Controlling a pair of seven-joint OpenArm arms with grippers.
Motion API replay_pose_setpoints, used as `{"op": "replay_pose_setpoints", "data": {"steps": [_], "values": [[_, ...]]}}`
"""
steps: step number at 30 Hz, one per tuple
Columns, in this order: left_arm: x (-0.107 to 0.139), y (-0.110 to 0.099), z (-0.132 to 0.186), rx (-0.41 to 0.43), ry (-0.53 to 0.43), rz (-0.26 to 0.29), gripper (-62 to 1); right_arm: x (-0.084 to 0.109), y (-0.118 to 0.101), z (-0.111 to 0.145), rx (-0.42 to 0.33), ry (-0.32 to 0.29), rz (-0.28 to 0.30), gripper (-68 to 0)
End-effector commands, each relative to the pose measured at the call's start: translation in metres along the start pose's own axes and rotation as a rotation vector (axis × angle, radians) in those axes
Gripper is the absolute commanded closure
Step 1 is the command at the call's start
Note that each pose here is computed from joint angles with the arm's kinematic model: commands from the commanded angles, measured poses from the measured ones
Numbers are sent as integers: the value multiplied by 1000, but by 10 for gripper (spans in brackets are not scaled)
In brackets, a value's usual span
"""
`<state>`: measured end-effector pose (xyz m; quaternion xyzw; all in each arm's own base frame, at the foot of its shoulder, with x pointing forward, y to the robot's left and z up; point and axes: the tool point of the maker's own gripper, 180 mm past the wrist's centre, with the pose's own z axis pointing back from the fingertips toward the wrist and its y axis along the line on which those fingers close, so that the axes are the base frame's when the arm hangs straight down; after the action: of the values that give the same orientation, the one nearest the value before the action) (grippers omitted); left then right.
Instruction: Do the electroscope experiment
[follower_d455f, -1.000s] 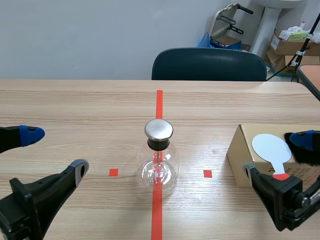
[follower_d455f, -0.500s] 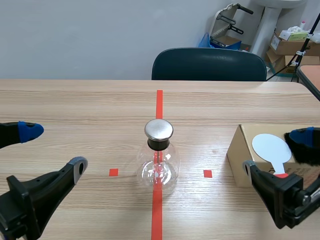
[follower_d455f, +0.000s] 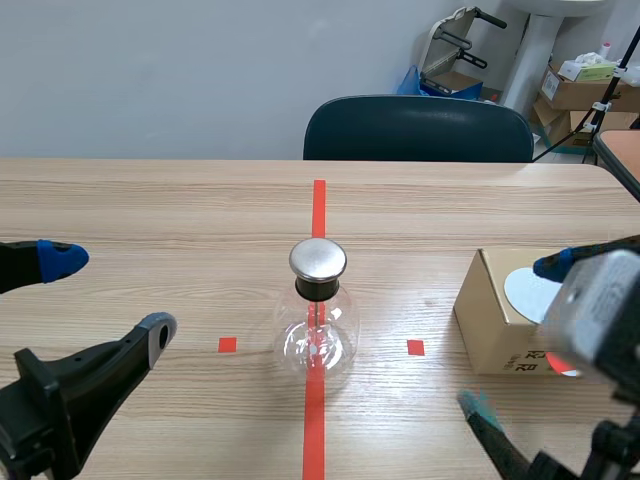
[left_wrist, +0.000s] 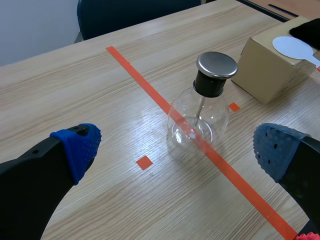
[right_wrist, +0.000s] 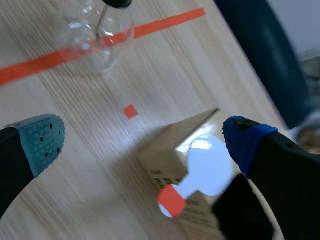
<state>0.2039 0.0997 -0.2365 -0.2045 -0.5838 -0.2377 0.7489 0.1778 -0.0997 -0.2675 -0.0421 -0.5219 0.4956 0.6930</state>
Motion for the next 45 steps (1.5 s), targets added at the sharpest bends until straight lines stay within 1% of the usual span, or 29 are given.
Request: {"op": "replay_pose_setpoints", "data": {"steps": [1,3,5,7,9,11,12,14,16,20,22,25,29,31,34,38,43,45], "values": [[8,-2,0,-6,-29,0,-623,-3,6,3,-32,26,69,-679],[7,-2,0,-7,-24,-10,-623,-9,15,7,-69,78,200,-679],[4,-3,0,-14,-6,-52,-623,-15,22,10,-107,119,300,-679],[1,-7,0,-39,13,-99,-623,-24,27,12,-142,150,371,-679],[-6,-15,1,-83,43,-149,-623,-35,30,12,-178,173,438,-679],[-10,-22,1,-126,61,-173,-623,-46,31,11,-224,192,502,-679],[-10,-24,2,-136,61,-185,-623,-51,30,11,-249,200,524,-679],[-9,-24,2,-139,57,-189,-623,-62,29,10,-293,214,557,-679],[-9,-25,2,-140,57,-189,-623,-70,23,9,-345,228,581,-679],[-10,-31,4,-195,63,-204,-623,-83,3,5,-453,264,617,-679],[-9,-36,5,-238,60,-216,-623,-92,-1,2,-471,291,628,-679],[-8,-45,7,-301,58,-226,-623,-101,-6,-4,-484,308,633,-679],[-13,-59,10,-372,72,-227,-623,-106,-15,-13,-505,311,641,-679],[-15,-67,12,-405,75,-221,-623,-107,-17,-17,-507,304,645,-679],[-18,-76,15,-451,84,-216,-623,-104,-19,-23,-507,277,655,-679],[-18,-80,17,-471,75,-216,-623,-100,-19,-28,-504,249,664,-679],[-14,-80,18,-488,68,-201,-623,-101,-18,-28,-496,249,671,-679],[-12,-80,20,-499,59,-193,-623,-99,-17,-29,-490,242,684,-679]]}}
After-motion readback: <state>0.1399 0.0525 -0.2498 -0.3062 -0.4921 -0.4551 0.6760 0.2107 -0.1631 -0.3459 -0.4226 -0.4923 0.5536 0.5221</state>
